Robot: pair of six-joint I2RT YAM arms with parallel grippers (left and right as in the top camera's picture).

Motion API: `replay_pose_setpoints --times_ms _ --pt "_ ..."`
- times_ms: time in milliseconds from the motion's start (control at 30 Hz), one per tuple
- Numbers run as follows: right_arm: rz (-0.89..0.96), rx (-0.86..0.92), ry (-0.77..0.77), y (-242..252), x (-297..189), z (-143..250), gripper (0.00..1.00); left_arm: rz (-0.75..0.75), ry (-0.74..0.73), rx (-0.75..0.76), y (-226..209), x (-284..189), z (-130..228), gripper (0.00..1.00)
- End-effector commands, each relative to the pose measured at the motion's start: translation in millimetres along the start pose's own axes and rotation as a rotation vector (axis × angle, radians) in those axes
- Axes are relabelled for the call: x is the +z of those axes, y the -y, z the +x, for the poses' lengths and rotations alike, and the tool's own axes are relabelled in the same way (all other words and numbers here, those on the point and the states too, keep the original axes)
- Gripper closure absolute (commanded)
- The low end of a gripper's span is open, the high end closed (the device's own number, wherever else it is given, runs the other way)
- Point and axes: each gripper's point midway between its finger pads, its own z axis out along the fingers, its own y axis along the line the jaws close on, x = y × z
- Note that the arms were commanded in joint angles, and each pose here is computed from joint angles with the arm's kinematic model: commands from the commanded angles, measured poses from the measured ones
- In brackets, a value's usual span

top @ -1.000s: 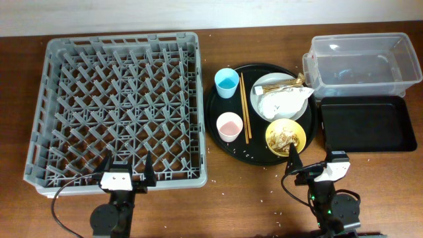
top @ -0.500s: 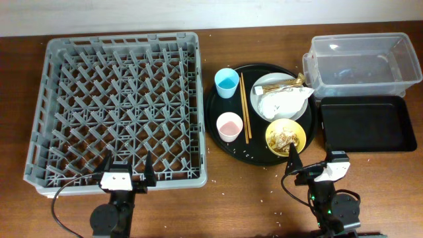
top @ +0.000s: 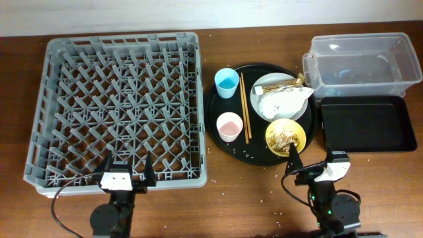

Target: Sort waste into correct bins and load items into the dishwasher rack

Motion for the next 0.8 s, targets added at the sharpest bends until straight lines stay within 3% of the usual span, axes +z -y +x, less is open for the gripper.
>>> replay_pose_setpoints --times_ms 0,200,500,667,767 --pt "0.015 -0.002 0.023 2.8 0.7 -3.4 0.01 -0.006 0.0 0.019 -1.5 -0.2 1.0 0.0" --pt "0.005 0.003 0.09 -0.7 -3.3 -29.1 0.02 -0.006 0.0 0.019 -1.5 -0.2 1.0 0.0" --pt "-0.022 -0.021 0.222 -14.0 -38.9 -125.8 0.02 -0.006 0.0 0.019 -1.5 -0.2 1.0 0.0" --pt "-0.049 -0.033 0.11 -27.7 -21.7 -157.6 0.01 -0.006 0.0 0.019 -1.5 -0.2 1.0 0.0" --pt "-0.075 -0.047 -0.129 -44.0 25.1 -172.3 0.01 -0.006 0.0 0.019 -1.5 -0.2 1.0 0.0"
